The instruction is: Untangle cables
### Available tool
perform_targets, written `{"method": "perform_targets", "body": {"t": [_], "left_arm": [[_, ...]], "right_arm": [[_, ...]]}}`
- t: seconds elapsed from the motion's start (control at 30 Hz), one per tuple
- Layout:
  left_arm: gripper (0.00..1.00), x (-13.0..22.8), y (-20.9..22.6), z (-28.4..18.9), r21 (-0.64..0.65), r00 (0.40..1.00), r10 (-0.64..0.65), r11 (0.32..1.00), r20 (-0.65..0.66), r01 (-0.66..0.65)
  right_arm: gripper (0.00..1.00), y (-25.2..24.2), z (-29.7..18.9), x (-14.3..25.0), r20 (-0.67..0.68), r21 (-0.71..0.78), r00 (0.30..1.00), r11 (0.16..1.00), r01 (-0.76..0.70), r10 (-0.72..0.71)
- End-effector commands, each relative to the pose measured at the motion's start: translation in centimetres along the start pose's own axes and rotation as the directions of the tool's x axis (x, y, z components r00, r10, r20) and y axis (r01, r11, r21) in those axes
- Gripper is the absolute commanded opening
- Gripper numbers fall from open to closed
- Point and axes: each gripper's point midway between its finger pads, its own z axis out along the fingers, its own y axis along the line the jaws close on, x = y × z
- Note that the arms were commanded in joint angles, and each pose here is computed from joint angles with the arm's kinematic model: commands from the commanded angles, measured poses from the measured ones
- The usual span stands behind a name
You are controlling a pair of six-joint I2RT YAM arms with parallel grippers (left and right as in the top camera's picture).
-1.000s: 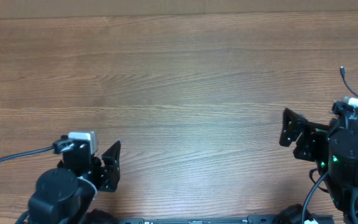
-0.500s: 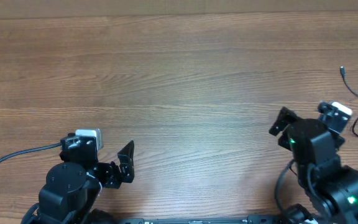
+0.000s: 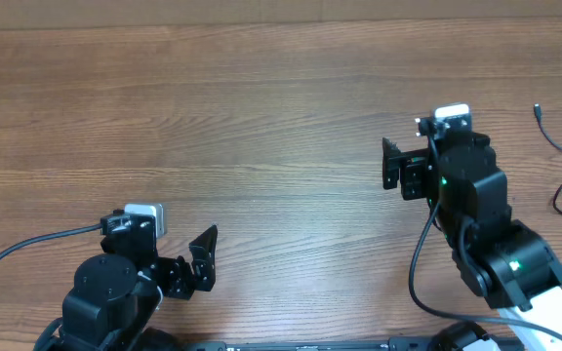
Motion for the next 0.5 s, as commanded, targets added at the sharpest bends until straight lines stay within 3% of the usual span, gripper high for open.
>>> {"method": "perform_targets", "body": {"t": [0.0, 0.47], "left_arm": [[1.0, 0.3, -0.1, 0.0, 0.008, 1.0, -0.016, 1.0, -0.007, 0.016], [1.0, 0.8, 0.1, 0.0, -0.001, 0.999, -0.014, 1.0, -0.03, 0.014]], "right_arm": [[1.0, -2.5, -0.1, -1.1, 0.032, 0.088, 0.997, 0.994, 0.064, -0.067], [1.0, -4.2, 0.0, -0.3, 0.001, 0.1, 0.999, 0.994, 0.032, -0.032]]}}
